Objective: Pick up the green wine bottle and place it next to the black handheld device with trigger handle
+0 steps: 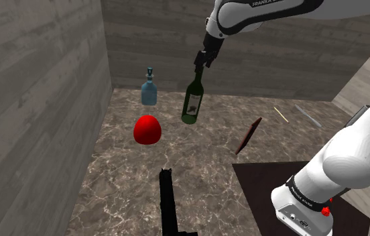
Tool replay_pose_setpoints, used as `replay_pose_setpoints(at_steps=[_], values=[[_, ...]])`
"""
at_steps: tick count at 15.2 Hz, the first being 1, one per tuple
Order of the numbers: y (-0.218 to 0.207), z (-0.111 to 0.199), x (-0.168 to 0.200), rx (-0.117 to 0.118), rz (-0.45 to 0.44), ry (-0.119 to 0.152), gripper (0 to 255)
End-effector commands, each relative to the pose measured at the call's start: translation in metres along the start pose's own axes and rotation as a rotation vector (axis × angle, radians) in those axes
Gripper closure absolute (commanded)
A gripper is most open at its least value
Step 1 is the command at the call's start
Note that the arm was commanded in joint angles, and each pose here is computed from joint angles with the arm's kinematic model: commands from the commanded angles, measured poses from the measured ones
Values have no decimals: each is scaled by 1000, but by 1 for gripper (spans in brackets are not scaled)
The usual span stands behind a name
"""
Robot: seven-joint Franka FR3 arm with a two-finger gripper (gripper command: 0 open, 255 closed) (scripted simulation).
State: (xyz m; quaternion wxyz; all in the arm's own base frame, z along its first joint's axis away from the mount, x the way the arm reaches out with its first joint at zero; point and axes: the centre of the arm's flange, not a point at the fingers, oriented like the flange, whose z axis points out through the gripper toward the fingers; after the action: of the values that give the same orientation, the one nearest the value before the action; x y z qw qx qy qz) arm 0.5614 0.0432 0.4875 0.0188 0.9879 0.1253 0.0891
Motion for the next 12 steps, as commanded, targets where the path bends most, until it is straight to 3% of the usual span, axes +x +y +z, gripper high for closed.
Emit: replay_pose_setpoints(at_steps=[1,9,10,12], values=[[0,14,1,0,0,0,0],[0,14,1,0,0,0,0],[0,14,1,0,0,0,255],[0,14,1,0,0,0,255]])
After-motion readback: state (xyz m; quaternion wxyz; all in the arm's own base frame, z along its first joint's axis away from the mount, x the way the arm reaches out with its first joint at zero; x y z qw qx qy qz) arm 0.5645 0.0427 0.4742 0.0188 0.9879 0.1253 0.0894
